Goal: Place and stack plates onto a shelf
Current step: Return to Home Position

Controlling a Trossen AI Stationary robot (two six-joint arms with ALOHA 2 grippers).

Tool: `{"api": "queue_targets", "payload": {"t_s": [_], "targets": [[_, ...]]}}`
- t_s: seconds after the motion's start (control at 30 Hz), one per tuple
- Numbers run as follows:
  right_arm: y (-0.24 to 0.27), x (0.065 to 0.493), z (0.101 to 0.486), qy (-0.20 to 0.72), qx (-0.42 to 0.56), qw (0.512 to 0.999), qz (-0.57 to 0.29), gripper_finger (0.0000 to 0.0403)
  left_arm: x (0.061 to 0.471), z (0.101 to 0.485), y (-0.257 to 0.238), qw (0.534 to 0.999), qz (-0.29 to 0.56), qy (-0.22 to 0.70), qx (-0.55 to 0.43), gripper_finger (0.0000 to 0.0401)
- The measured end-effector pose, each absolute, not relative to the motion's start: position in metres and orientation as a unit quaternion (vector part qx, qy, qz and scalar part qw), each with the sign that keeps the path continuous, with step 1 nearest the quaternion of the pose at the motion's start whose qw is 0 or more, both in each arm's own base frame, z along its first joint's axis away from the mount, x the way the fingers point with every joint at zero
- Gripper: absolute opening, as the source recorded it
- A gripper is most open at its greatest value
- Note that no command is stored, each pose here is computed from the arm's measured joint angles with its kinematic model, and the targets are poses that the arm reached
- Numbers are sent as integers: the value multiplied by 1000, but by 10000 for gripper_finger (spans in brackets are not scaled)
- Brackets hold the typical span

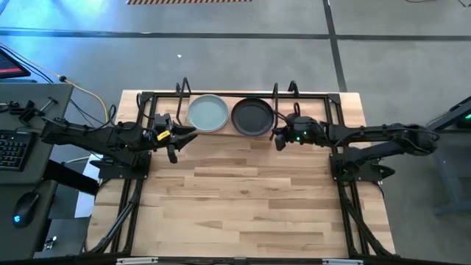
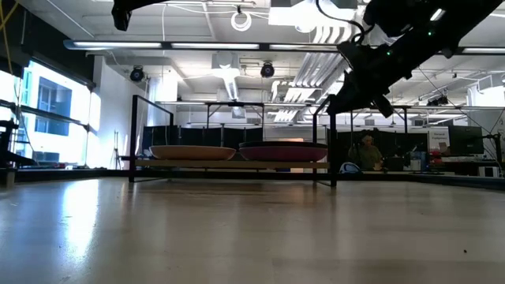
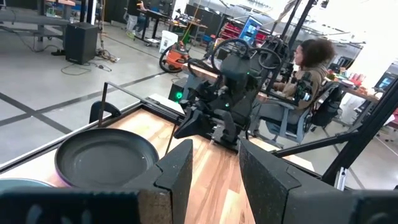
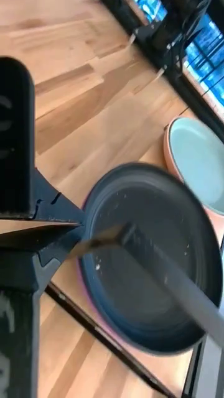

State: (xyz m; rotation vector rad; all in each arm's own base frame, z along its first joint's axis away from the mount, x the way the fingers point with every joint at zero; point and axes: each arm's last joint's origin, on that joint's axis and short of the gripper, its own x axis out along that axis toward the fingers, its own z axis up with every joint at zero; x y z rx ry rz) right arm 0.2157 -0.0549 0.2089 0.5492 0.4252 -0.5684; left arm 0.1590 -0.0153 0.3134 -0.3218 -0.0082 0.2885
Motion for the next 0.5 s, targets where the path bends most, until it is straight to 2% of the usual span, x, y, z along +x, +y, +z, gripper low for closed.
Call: {"api": "queue_targets", "payload": {"t_s": [0.5], "targets": [[-79, 208, 209, 205, 245, 896, -309, 0, 159, 313, -15, 977, 143, -4, -160, 122]]}}
